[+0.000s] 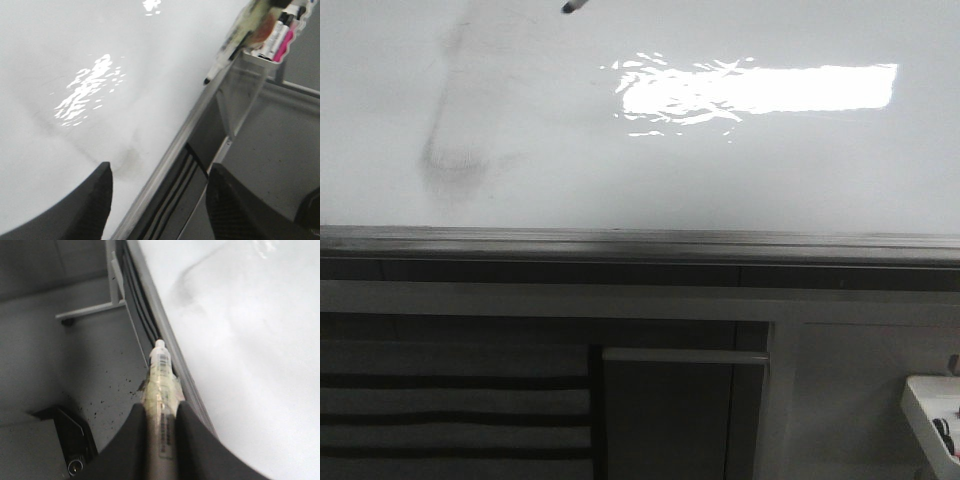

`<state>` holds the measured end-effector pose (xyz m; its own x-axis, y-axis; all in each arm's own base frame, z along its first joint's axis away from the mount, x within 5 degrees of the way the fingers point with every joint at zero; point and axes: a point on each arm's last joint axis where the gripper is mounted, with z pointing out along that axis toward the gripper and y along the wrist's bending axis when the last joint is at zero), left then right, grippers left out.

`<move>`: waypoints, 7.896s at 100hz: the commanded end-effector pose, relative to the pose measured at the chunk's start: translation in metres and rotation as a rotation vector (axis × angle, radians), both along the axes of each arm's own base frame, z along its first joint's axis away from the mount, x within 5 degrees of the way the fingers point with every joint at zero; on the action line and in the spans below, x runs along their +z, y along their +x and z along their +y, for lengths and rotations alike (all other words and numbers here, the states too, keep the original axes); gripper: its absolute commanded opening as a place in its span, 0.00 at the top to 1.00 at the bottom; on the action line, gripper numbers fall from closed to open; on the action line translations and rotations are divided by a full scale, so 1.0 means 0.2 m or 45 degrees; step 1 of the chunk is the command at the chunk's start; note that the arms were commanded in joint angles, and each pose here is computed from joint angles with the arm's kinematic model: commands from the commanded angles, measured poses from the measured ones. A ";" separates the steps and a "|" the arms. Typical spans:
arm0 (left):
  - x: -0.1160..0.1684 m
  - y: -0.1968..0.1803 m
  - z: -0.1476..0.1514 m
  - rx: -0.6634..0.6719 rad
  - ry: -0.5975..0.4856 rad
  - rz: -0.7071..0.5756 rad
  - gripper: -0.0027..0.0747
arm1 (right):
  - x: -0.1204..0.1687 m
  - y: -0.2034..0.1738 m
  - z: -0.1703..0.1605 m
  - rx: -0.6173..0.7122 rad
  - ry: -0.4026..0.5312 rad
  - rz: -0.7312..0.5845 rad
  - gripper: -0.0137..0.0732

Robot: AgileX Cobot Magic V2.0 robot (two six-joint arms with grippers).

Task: Write number 3 on whiteboard

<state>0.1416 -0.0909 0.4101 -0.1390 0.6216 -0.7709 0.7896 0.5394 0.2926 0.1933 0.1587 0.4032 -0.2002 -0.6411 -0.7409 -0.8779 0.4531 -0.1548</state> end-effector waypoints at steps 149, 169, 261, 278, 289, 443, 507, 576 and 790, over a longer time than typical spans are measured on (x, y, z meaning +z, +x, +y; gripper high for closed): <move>-0.21 -0.10 0.17 0.389 -0.333 -0.006 0.48 | -0.29 0.33 -0.14 -0.642 0.418 -0.008 0.88; -0.21 -0.10 0.17 0.390 -0.334 -0.008 0.48 | -0.32 0.38 -0.18 -0.693 0.391 -0.005 0.88; -0.21 -0.09 0.17 0.394 -0.328 -0.019 0.48 | -0.56 0.27 -0.15 -0.629 0.236 0.223 0.88; -0.21 -0.09 0.17 0.394 -0.328 -0.019 0.48 | -0.49 0.31 -0.05 -0.579 0.296 0.139 0.88; -0.21 -0.10 0.17 0.381 -0.309 -0.030 0.48 | -0.41 0.27 -0.03 -0.487 0.257 0.186 0.88; -0.31 0.19 -0.62 -0.511 0.057 0.152 0.63 | -0.16 -0.14 -0.02 0.301 -0.049 -0.353 0.88; -0.31 0.19 -0.62 -0.512 0.057 0.151 0.99 | -0.16 -0.13 -0.02 0.289 -0.047 -0.351 0.76; -0.26 0.31 -0.25 0.035 -0.169 0.073 0.99 | 0.04 -0.14 -0.39 -0.348 0.214 -0.449 0.31; -0.27 0.33 0.25 0.728 -0.468 0.066 0.39 | -0.03 -0.26 -0.52 -0.705 0.544 -0.180 0.31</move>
<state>0.2288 -0.0430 0.3228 -0.5095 0.1599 -0.8455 0.3534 0.9348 -0.0363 0.1508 0.0593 0.3797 -0.3401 -0.2355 -0.9104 -0.5334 0.8456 -0.0195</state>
